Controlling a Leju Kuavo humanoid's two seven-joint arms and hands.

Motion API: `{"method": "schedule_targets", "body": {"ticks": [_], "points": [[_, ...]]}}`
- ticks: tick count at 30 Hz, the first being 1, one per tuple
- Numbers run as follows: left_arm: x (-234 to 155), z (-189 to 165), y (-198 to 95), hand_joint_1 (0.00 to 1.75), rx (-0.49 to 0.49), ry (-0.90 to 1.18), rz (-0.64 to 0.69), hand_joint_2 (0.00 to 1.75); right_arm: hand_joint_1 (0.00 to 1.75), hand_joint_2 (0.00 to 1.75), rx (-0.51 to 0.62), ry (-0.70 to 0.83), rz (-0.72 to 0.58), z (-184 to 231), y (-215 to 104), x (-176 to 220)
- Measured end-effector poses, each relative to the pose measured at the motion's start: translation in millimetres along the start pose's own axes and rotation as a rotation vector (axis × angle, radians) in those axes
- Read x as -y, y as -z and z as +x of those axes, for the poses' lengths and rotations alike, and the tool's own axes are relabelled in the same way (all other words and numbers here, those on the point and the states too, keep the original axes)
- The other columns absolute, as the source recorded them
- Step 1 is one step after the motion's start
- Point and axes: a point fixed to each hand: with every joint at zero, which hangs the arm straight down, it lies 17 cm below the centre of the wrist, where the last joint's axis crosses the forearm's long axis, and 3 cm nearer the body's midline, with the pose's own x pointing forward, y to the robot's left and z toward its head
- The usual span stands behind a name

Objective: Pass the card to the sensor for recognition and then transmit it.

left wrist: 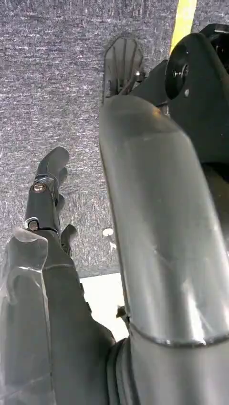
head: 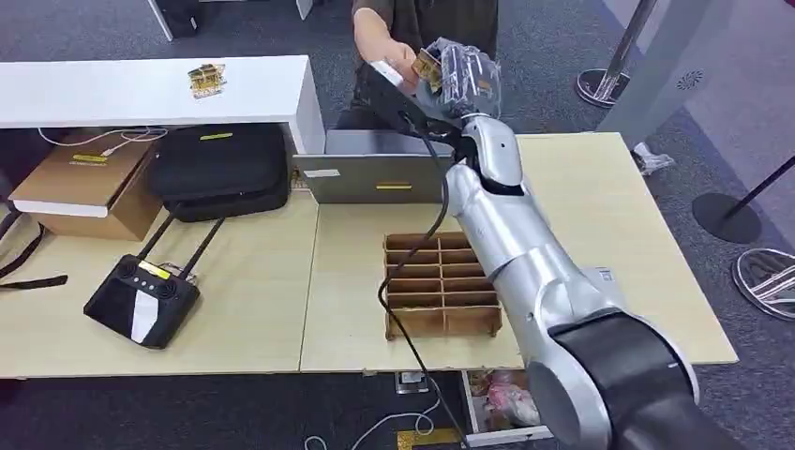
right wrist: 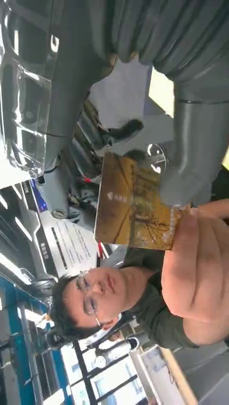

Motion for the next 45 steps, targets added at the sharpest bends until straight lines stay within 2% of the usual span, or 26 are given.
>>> {"method": "schedule_targets", "body": {"ticks": [4, 5, 9, 10, 22, 32, 45], "points": [[-1.8, -2.4, 0.4, 0.0, -0.002, -0.007, 0.004, 0.0, 0.0, 1.75, 0.01, 0.005, 0.01, 5.3, -0.9, -3.2], [-1.9, -2.9, 0.4, 0.0, -0.003, -0.008, 0.005, 0.0, 0.0, 0.0, 0.011, 0.004, 0.014, 5.7, -1.0, -4.3], [-3.1, -4.1, 0.6, 0.0, -0.004, -0.011, 0.009, 0.0, 0.0, 0.0, 0.013, 0.015, 0.037, 5.3, -2.5, -9.8], [-3.5, -4.0, 0.7, 0.0, -0.003, -0.012, 0.011, 0.0, 0.0, 1.75, 0.013, 0.023, 0.044, 5.0, -2.6, -11.0], [-6.7, -5.0, 1.3, 0.0, -0.001, -0.046, 0.02, 0.0, 0.0, 1.75, 0.01, 0.005, 0.126, -13.2, -2.5, -19.6], [-11.4, -10.6, 2.1, 0.0, -0.015, -0.099, 0.037, 0.0, 0.0, 1.75, 0.006, -0.102, 0.201, -69.9, 2.2, -5.2], [-15.9, -15.1, 2.8, 0.0, -0.023, -0.163, 0.046, 0.0, 0.0, 1.75, -0.022, -0.24, 0.249, -164.7, 3.5, 42.6]]}}
